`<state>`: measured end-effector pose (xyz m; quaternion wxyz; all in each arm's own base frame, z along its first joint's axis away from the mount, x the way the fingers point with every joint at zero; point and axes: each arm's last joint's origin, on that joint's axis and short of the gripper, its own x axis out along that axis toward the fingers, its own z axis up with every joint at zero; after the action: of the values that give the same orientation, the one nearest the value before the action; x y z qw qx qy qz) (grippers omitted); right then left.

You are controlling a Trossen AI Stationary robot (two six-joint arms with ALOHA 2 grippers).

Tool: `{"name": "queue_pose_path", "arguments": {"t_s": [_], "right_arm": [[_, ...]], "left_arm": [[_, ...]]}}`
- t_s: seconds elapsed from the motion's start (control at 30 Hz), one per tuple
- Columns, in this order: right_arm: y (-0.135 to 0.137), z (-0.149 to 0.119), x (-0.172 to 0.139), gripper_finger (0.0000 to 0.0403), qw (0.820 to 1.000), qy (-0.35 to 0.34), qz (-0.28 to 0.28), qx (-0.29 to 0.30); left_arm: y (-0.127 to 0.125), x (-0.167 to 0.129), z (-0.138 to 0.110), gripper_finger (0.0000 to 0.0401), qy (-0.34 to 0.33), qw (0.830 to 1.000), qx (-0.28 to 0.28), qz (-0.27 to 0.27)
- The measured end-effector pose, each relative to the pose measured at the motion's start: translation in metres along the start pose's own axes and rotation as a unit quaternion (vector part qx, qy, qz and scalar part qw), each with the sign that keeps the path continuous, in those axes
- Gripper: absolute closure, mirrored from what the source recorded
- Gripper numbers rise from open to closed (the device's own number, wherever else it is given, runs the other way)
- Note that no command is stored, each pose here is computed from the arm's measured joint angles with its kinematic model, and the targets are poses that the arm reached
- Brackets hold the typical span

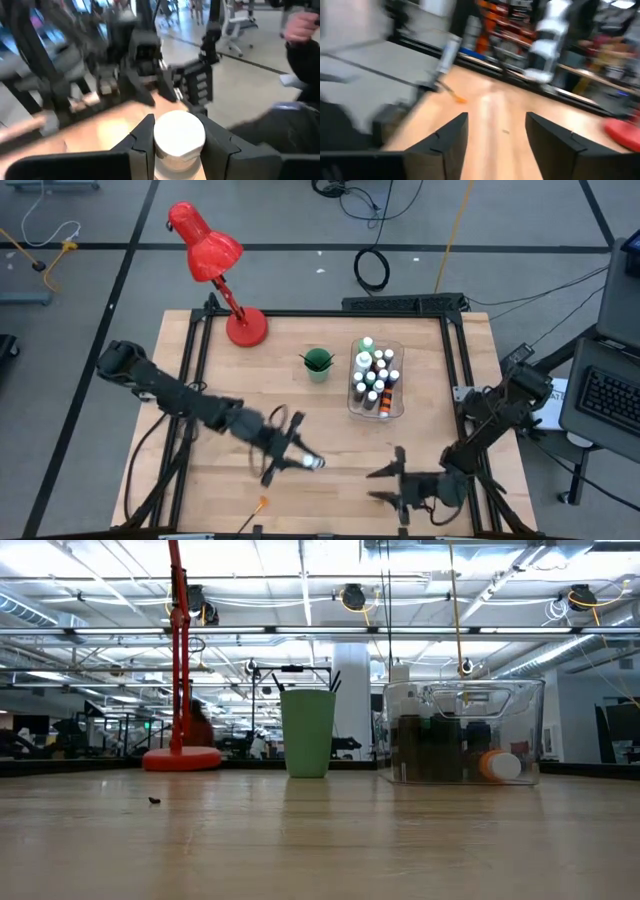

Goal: Pick & Place Paint Supplies
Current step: Put the white paint bottle into the transparent bin

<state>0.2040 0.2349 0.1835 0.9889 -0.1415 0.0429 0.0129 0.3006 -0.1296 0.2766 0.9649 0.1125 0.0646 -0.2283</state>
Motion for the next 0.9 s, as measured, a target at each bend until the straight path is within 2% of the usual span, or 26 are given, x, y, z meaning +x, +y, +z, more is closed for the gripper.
{"name": "queue_pose_path", "arguments": {"t_s": [0.1,0.23,0.33,0.43,0.57,0.77,0.9], "right_arm": [[0.004,0.0,-0.008,0.0255,0.999,0.007,-0.042,-0.011],[0.007,0.003,-0.021,0.0313,0.994,0.012,-0.112,-0.001],[0.005,0.0,-0.022,0.0359,0.987,0.021,-0.156,0.015],[0.006,-0.002,-0.023,0.0395,0.988,0.025,-0.154,0.009],[0.005,-0.001,-0.022,0.0389,0.987,0.026,-0.156,-0.003],[0.006,-0.001,-0.022,0.039,0.988,0.026,-0.155,-0.009],[0.006,-0.001,-0.022,0.0398,0.988,0.027,-0.153,-0.014]], "left_arm": [[0.034,-0.003,-0.008,0.0302,0.003,0.999,-0.038,0.006],[0.082,-0.014,-0.007,0.0302,-0.051,0.998,-0.036,0.026],[0.104,-0.019,-0.01,0.0302,-0.076,0.996,-0.041,0.038],[0.116,-0.015,-0.021,0.0302,-0.073,0.995,-0.043,0.056],[0.129,0.001,-0.044,0.0302,-0.052,0.993,-0.049,0.099],[0.165,0.02,-0.071,0.0302,-0.023,0.988,-0.068,0.135],[0.177,0.038,-0.085,0.0302,-0.001,0.989,-0.088,0.117]]}}
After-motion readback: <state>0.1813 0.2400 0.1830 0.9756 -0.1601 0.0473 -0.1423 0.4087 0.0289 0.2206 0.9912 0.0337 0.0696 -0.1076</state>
